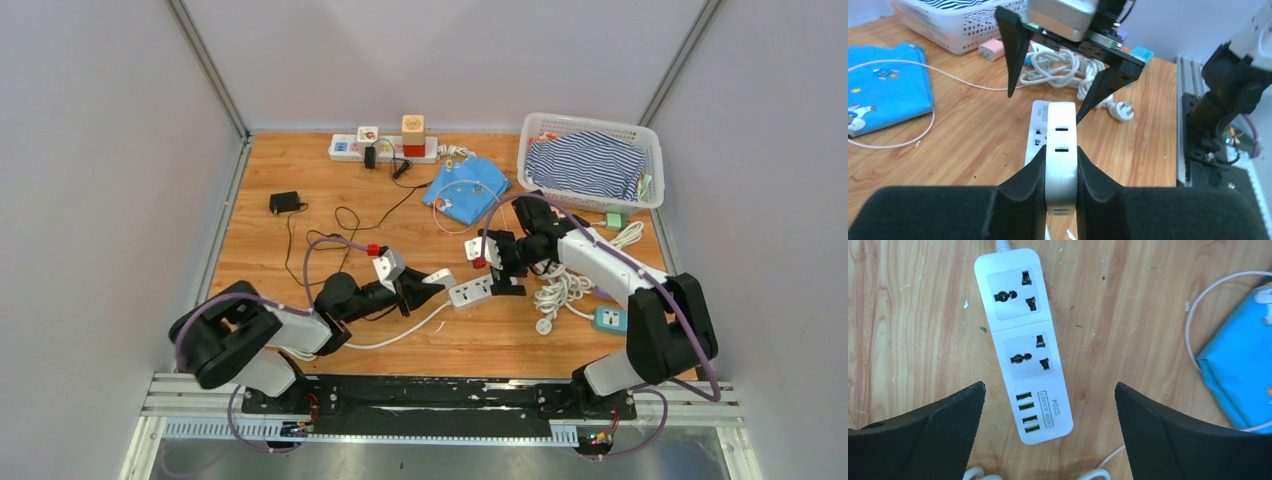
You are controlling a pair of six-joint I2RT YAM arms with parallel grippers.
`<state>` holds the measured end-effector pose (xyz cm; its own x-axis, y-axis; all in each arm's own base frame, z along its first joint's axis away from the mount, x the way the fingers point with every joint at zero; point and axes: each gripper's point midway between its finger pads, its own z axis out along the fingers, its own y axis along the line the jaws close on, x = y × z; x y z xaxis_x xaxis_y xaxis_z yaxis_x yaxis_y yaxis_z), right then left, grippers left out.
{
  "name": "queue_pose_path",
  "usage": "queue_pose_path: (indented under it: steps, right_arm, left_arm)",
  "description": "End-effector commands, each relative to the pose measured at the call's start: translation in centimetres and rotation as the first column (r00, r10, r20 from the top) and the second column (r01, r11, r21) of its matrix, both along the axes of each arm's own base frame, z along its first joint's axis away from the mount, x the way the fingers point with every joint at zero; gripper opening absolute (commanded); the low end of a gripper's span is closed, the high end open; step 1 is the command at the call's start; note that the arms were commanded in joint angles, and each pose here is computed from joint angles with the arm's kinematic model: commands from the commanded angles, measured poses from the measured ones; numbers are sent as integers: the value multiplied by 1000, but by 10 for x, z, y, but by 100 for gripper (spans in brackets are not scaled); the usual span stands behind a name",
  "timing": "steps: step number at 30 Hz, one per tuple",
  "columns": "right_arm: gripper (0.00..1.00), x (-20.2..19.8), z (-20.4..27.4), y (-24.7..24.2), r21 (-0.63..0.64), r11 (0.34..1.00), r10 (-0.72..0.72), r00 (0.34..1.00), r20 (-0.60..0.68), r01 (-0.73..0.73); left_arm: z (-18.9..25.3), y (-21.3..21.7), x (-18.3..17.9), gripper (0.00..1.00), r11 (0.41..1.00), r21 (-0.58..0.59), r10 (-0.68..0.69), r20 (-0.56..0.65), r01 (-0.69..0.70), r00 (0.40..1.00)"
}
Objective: Pull the plug off the socket
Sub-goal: Remove the plug from the socket, then place the plug at the center of the board.
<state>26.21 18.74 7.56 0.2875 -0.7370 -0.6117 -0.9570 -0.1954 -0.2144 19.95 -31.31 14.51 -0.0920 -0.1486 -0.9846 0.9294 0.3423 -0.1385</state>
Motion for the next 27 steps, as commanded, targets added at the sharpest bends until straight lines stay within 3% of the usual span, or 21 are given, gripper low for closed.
queue_pose_path:
  steps: [1,4,12,14,15,24,27]
  right_arm:
    - [100,-12,24,-4,37,999,-35,999,-7,36]
    - [100,-16,50,-6,68,996,-61,998,8,61]
    - [100,-37,92,-15,163,973,-166,986,17,161]
    - [100,-47,91,-17,181,971,-162,987,19,156]
    - [100,-51,87,-17,185,971,-156,988,16,151]
    - [100,-61,67,-15,199,965,-164,986,-43,169]
    - [100,-61,66,-15,196,966,-165,985,-41,170]
  left_arm:
    - [2,12,10,0,993,40,112,-141,-108,984]
    - [11,21,19,3,980,102,188,-165,-173,968]
    - [57,80,46,20,925,-16,369,-212,-380,905]
    - [67,95,56,2,905,-46,404,-222,-424,887]
    - [69,102,61,0,891,-58,425,-238,-449,873]
    - [73,153,117,0,802,-78,521,-391,-592,758]
    - [70,185,139,0,733,-84,574,-458,-676,679]
